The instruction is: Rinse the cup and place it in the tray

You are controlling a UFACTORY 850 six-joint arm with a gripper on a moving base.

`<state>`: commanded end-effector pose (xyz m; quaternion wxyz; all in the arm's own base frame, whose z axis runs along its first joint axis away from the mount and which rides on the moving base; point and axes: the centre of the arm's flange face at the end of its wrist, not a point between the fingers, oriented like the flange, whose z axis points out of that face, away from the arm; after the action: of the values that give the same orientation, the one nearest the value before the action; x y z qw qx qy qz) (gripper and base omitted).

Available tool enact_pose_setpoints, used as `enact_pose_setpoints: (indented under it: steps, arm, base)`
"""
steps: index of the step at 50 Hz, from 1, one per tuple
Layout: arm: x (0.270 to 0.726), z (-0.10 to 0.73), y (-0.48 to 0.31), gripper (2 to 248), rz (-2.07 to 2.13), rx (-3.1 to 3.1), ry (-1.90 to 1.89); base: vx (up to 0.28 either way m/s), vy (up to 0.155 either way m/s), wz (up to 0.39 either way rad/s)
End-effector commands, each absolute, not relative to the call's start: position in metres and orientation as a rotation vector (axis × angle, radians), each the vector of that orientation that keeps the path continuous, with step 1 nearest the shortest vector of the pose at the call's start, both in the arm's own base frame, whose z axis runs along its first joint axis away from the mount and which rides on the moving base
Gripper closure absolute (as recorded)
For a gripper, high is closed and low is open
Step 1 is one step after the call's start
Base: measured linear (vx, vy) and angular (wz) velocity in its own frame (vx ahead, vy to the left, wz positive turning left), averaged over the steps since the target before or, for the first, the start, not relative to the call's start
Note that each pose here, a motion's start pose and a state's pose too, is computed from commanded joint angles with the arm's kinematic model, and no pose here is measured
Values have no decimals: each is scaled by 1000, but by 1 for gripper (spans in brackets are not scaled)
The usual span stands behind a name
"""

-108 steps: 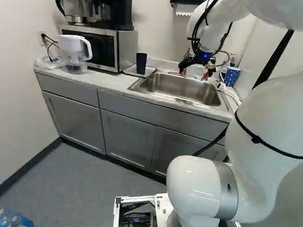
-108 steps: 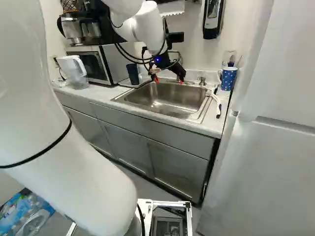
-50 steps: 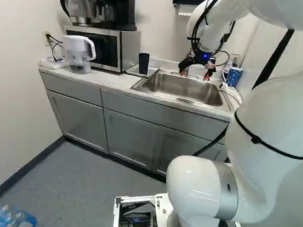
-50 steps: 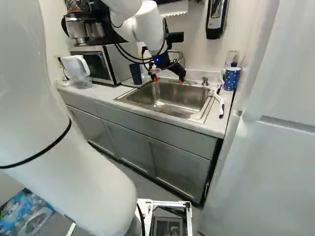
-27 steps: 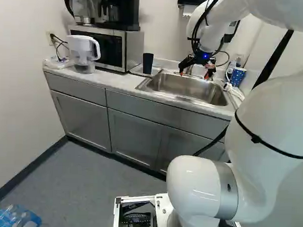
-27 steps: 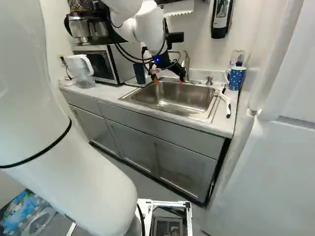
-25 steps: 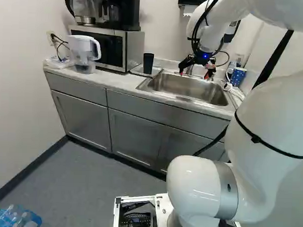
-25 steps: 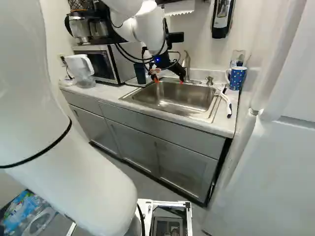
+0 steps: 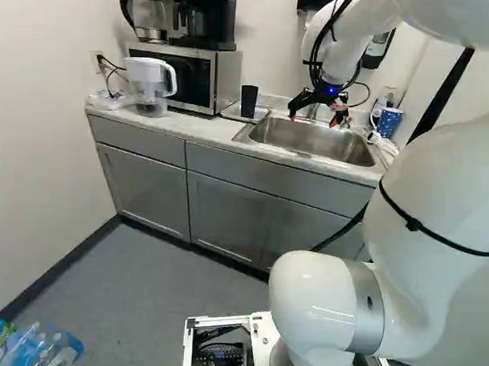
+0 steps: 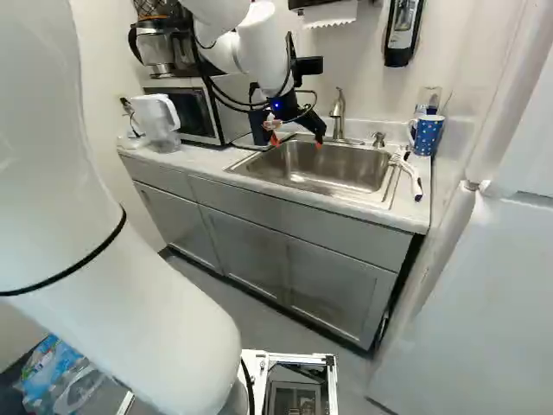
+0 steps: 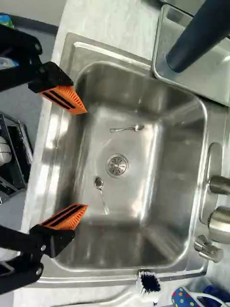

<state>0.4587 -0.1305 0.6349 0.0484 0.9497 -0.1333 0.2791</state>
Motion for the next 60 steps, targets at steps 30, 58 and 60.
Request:
enact_pose_setpoints:
  steps: [30, 58, 60]
  arm:
    - [459, 635, -131, 3, 851, 2895, -406]
    - [459, 635, -131, 3, 851, 2895, -406]
    - [459, 635, -131, 3, 851, 2895, -406]
  base:
    - [-82, 109, -9]
    - [-92, 77, -212]
    - [-86, 70, -223]
